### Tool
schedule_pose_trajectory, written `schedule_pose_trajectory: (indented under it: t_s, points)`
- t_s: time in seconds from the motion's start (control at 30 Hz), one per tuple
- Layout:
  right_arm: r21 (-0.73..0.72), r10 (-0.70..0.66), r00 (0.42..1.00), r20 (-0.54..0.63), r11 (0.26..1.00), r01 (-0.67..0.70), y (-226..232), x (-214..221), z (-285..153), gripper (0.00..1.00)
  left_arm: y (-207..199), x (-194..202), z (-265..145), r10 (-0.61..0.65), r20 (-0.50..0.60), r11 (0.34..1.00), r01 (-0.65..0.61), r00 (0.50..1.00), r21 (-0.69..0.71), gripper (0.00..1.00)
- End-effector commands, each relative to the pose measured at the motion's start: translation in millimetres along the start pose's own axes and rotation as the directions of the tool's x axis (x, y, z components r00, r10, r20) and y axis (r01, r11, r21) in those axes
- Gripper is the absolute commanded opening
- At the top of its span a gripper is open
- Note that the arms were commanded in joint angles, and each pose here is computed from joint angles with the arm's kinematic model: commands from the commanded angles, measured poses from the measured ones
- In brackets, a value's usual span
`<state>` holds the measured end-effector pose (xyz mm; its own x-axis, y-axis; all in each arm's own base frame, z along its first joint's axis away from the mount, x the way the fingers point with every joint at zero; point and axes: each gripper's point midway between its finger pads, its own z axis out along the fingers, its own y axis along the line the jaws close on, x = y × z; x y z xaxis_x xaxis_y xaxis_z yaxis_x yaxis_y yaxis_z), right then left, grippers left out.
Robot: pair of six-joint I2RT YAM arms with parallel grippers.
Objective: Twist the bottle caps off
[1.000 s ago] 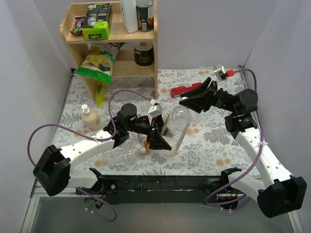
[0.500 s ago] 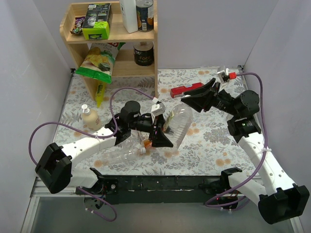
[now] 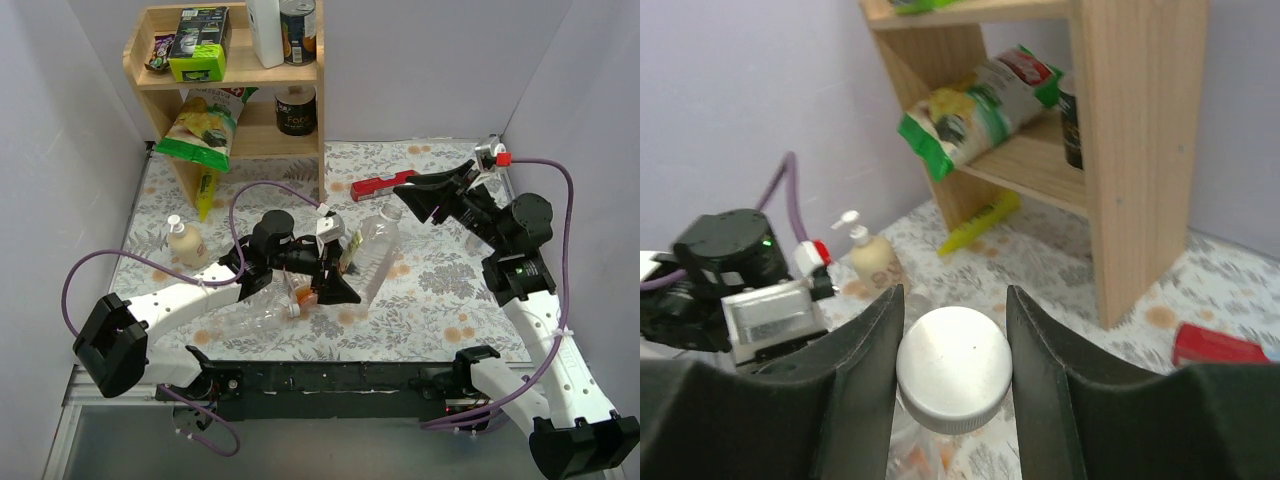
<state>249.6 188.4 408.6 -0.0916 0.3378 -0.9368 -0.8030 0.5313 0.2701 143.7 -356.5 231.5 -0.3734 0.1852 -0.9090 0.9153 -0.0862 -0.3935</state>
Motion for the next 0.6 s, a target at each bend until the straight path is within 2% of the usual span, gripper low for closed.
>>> schedule_pose_trajectory:
  t_s: [0.0,0.07,0.2,0.27,0.37,0.57]
  points:
    - [0.276,-0.022,0.999,-0.026,0.961,0.029,-43.0,-11.4,-8.8,0.01,26.8,-32.8,-10.2,0.072,0.08,0.976,-0.053,0.994,-0.21,0.19]
    - [0.434,-0.028,0.996,-0.09,0.899,0.064,-70.8,-1.4,-24.0,0.01,47.1,-39.1,-21.4,0.064,0.112,0.948,-0.026,0.992,-0.317,0.19]
    - [0.603,-0.026,0.983,-0.182,0.787,0.132,-106.1,14.1,-47.5,0.01,77.3,-56.1,-50.7,0.068,0.2,0.876,0.037,0.977,-0.48,0.2]
    - [0.652,0.016,0.976,-0.216,0.747,0.132,-124.9,39.6,-54.4,0.01,90.2,-61.8,-65.8,0.101,0.215,0.819,0.041,0.971,-0.573,0.21]
    - [0.663,0.101,0.963,-0.249,0.743,0.093,-142.8,87.5,-53.1,0.01,97.8,-66.1,-78.8,0.14,0.211,0.765,0.03,0.968,-0.644,0.22]
    - [0.748,0.226,0.919,-0.322,0.656,0.101,-194.0,171.5,-60.9,0.01,100.0,-65.6,-80.4,0.151,0.194,0.755,0.013,0.969,-0.656,0.24]
